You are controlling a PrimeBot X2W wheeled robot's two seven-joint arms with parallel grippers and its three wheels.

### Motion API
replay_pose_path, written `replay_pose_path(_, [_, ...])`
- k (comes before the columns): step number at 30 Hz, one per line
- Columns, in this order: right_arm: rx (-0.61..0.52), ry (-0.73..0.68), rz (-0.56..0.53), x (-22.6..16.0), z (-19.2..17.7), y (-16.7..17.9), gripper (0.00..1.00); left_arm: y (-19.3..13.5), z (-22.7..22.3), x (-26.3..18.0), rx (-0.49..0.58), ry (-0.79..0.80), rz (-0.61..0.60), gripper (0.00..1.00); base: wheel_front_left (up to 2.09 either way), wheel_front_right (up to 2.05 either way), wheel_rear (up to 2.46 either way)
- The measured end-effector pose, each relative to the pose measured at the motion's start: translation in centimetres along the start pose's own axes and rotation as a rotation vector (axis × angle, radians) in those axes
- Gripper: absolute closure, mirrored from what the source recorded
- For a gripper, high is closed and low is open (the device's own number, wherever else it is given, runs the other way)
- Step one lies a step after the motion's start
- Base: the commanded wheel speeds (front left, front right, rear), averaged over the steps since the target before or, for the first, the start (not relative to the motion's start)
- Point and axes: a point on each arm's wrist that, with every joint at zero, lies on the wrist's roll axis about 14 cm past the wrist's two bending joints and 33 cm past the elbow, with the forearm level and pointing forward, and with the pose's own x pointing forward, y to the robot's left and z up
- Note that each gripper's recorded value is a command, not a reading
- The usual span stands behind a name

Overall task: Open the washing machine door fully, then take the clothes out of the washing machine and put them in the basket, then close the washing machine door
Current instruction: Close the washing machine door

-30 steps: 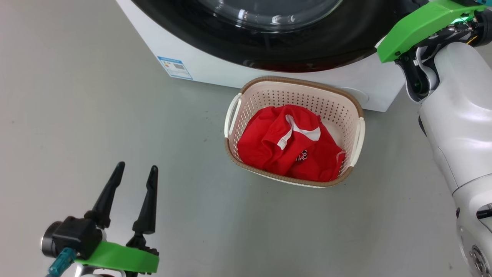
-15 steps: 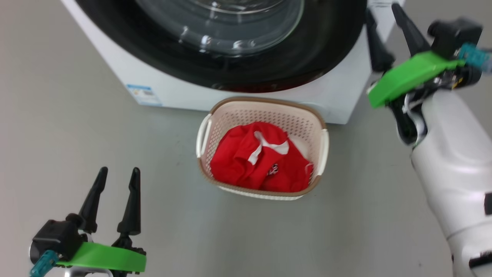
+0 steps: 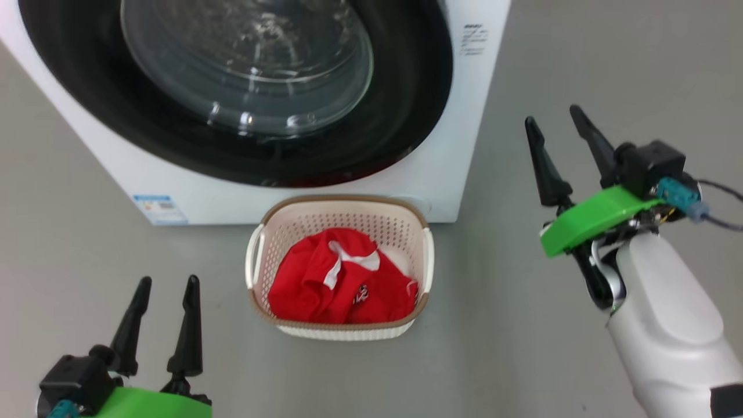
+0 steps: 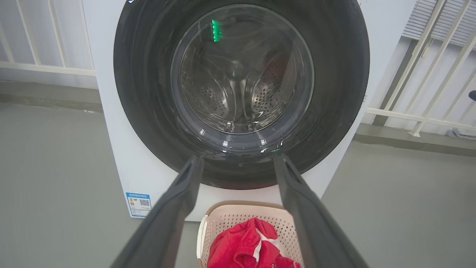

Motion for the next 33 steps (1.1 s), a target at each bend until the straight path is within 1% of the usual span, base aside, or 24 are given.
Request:
replay_pose_path(8, [-0.025, -0.061, -0.041, -4.8, 2.1, -0.9, 0.00, -1.5, 0.6, -1.1, -0.019, -0.017, -0.038, 0.00, 0.00, 0.00, 0.00])
replay_pose_path(11, [-0.032, -0.073, -0.055, -6.7, 2.4, -1.1, 0.00, -2.0, 0.8, -1.5, -0.010, -0.025, -0.055, 0.00, 0.00, 0.00, 0.00])
replay_pose_path(15, [-0.028, -0.096, -0.102, -9.3, 2.9, -2.2, 0.00, -2.5, 1.4, -2.1, -0.004, -0.042, -0.072, 0.00, 0.00, 0.00, 0.00])
replay_pose_path(23, [-0.021, -0.133, -0.195, -13.7, 3.6, -4.2, 0.00, -2.5, 1.9, -3.4, 0.028, -0.057, -0.078, 0.00, 0.00, 0.00, 0.00])
replay_pose_path(26, [-0.054, -0.160, -0.215, -15.0, 4.4, -4.6, 0.00, -2.3, 2.8, -3.8, 0.027, -0.085, -0.072, 0.00, 0.00, 0.00, 0.00])
replay_pose_path(28, [-0.096, -0.151, -0.221, -15.9, 4.3, -4.6, 0.00, -2.3, 3.3, -4.0, 0.026, -0.101, -0.071, 0.00, 0.00, 0.00, 0.00])
replay_pose_path(30, [-0.085, -0.138, -0.248, -17.0, 3.7, -4.9, 0.00, -2.2, 3.4, -4.4, 0.027, -0.103, -0.068, 0.00, 0.00, 0.00, 0.00])
replay_pose_path(33, [-0.092, -0.110, -0.259, -18.3, 2.8, -4.9, 0.00, -2.0, 2.5, -5.3, 0.043, -0.074, -0.064, 0.00, 0.00, 0.00, 0.00])
